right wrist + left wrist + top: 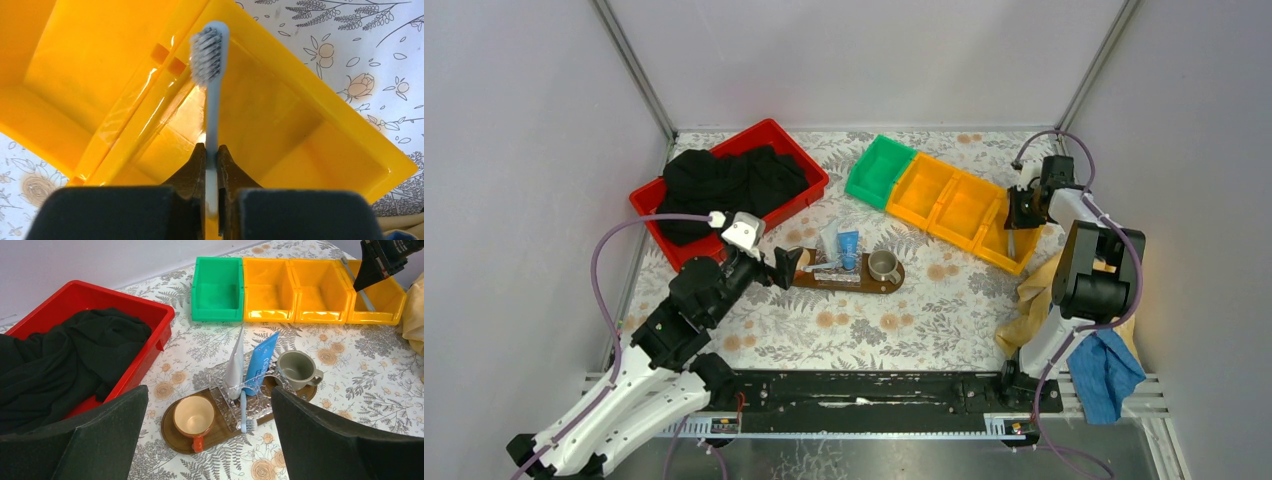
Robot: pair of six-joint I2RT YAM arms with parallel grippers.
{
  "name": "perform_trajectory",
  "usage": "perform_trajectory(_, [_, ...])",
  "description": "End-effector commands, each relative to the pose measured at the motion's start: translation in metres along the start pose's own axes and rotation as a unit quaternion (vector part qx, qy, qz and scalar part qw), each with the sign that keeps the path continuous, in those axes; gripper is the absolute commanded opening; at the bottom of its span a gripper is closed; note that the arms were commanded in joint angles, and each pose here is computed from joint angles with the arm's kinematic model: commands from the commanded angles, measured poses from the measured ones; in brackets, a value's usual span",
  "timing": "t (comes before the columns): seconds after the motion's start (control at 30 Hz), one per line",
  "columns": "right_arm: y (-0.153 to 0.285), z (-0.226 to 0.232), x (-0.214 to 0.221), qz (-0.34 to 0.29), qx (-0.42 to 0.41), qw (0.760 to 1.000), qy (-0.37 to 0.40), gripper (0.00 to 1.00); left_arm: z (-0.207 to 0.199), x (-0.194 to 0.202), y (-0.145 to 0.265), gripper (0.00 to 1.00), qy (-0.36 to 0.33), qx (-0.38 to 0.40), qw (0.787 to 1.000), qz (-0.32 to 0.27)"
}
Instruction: Prepare toiletry sets of a toothbrush and toothpaste on the tray
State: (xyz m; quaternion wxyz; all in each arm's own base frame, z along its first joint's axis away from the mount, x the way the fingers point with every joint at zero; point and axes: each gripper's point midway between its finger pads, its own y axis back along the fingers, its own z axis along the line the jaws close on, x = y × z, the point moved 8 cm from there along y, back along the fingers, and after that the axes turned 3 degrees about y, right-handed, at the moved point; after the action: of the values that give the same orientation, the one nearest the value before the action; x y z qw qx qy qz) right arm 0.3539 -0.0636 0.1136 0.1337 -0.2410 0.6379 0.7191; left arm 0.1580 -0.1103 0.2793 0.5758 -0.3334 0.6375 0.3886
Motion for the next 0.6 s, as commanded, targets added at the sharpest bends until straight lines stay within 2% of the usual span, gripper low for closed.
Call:
perform_trajectory(0.0, [0.026, 0.002, -0.018, -0.058, 0.002, 0.998, 0.017, 0.01, -0.002, -0.006, -0.001, 1.00, 0.001, 0.017, 1.000, -0.026])
perform_trajectory(0.17, [0.060, 0.003, -0.023, -0.113, -0.003, 0.993, 0.022, 0.00, -0.004, -0.009, 0.000, 1.00, 0.010, 0.039, 0.998, -0.039])
perform_trajectory(0.3, [0.101, 0.010, -0.025, -0.180, -0.043, 0.982, 0.036, 0.00, -0.009, -0.017, 0.006, 1.00, 0.023, 0.072, 0.994, -0.073])
perform_trajectory(0.43, [0.145, 0.033, -0.025, -0.245, -0.104, 0.961, 0.070, 0.00, -0.020, -0.033, 0.016, 1.00, 0.059, 0.124, 0.984, -0.112])
perform_trajectory(0.57, [0.183, 0.067, -0.020, -0.296, -0.187, 0.931, 0.106, 0.00, -0.036, -0.052, 0.027, 1.00, 0.109, 0.193, 0.968, -0.117])
